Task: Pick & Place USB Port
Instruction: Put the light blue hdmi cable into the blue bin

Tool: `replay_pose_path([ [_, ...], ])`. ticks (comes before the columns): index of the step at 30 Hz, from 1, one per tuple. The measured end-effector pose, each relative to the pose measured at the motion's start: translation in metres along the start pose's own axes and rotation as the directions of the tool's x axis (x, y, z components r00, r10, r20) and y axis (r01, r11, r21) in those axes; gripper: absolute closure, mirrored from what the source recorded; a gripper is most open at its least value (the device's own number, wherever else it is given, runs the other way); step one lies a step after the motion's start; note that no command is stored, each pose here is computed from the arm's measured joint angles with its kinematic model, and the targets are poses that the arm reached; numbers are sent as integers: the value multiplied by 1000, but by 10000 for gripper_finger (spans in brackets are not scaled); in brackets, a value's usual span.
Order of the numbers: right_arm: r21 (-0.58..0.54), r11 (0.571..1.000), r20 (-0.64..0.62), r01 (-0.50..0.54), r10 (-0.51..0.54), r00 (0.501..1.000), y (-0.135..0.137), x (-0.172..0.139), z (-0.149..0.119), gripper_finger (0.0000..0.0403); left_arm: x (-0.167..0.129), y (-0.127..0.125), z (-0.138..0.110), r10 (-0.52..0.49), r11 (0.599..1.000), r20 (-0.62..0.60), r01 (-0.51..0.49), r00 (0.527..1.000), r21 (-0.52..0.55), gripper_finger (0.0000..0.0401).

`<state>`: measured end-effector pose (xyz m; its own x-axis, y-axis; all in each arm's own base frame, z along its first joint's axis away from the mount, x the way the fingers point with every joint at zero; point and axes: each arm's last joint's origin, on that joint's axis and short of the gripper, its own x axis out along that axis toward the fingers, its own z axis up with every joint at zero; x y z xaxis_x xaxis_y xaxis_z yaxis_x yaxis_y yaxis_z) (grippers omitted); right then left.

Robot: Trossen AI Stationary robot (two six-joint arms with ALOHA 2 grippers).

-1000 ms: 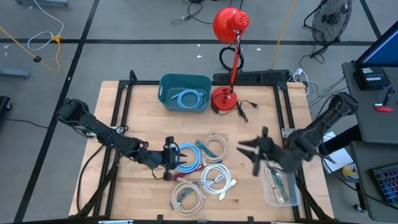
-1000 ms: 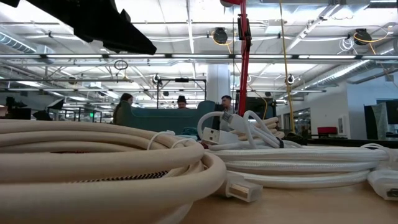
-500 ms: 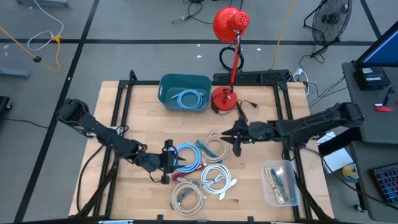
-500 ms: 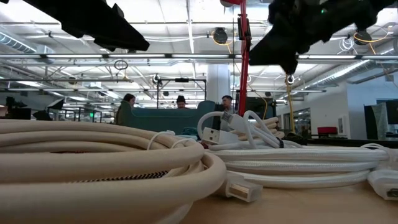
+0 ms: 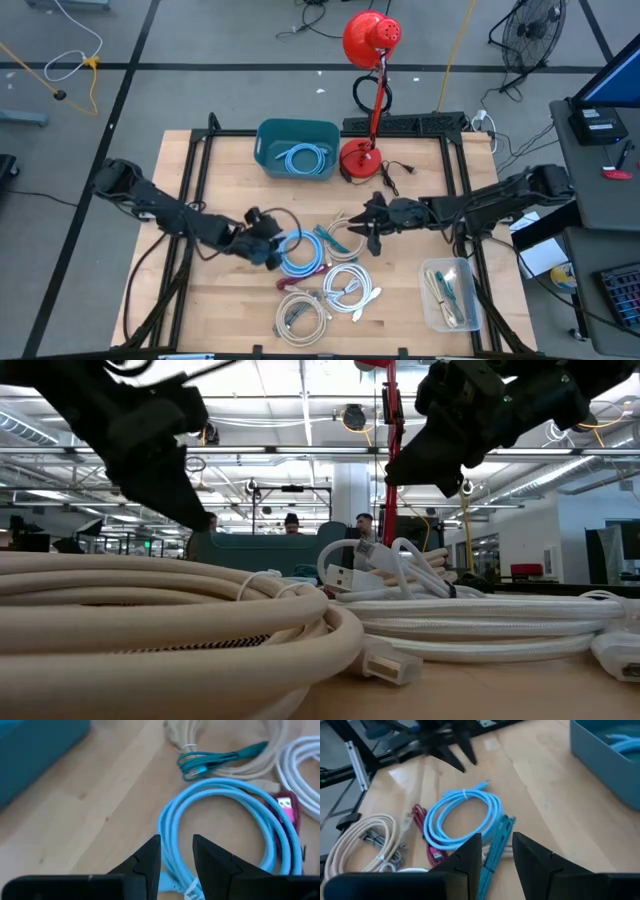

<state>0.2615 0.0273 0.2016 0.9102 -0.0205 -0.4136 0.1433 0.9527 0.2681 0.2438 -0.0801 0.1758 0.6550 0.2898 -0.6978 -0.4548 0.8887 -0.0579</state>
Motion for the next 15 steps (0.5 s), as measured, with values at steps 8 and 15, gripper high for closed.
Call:
replay_pose_path([
  [8,-60,998,22,-6,7,1000,1,8,-2,303,14,18,11,-171,966,-187,128,967,-225,286],
  [15,-79,997,0,1,-1,1000,0,9,-5,303,13,26,-7,-198,935,-440,34,876,-354,286],
])
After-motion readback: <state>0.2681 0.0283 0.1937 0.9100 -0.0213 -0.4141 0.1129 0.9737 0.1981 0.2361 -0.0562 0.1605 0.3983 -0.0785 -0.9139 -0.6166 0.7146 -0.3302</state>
